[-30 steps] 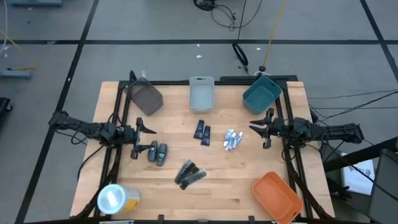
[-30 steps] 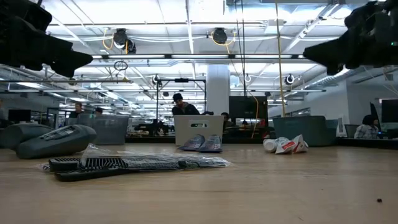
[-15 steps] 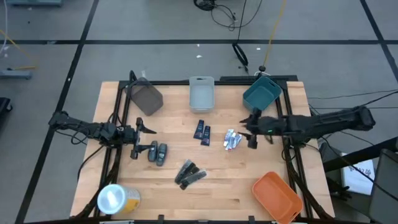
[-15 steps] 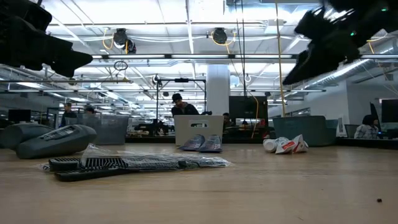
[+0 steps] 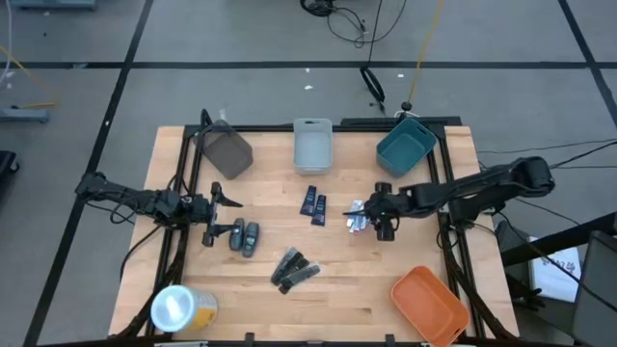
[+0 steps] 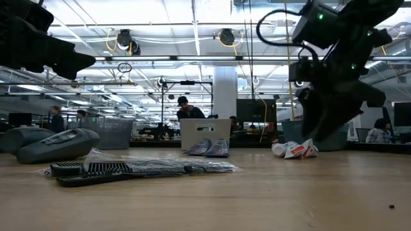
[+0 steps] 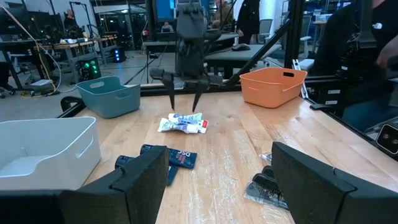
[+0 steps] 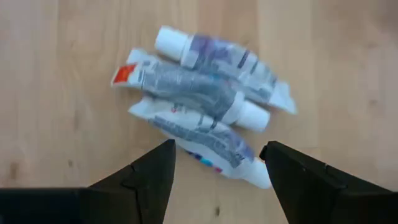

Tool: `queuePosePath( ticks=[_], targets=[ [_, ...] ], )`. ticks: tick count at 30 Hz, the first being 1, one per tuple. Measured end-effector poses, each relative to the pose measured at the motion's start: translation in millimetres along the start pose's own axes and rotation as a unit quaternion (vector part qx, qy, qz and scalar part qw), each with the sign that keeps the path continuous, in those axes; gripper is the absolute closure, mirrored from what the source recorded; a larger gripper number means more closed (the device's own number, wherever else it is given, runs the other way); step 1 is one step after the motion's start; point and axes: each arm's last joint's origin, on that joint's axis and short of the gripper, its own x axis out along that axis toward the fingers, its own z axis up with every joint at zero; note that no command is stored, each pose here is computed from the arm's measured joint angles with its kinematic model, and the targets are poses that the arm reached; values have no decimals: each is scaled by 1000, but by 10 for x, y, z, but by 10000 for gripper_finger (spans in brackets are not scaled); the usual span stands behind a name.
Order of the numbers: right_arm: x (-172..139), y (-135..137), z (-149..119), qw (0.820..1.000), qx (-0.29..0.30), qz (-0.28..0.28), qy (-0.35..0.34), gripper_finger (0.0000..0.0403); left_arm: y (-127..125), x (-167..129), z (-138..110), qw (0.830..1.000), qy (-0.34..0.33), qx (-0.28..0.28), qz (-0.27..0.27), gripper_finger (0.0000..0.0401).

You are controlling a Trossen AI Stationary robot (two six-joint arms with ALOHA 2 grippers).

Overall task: Pick & Place Travel size toiletries
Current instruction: Put the bottom white toothpaste into the orange bin

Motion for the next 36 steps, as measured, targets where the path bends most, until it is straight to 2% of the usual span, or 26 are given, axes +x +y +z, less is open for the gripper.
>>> queuePosePath(
  ticks=[5, 12, 18, 36],
  targets=[
    [129, 31, -4, 1000, -6, 24, 18, 163, 0, 0, 0, 1000, 0, 0, 0, 119],
    [251, 47, 11, 999, -27, 22, 23, 163, 0, 0, 0, 1000, 0, 0, 0, 119],
    [305, 63, -1, 998, -13, 39, 36, 172, 0, 0, 0, 1000, 0, 0, 0, 119],
    [280, 68, -1, 998, -3, 49, 31, 314, 0, 0, 0, 1000, 0, 0, 0, 119]
  ],
)
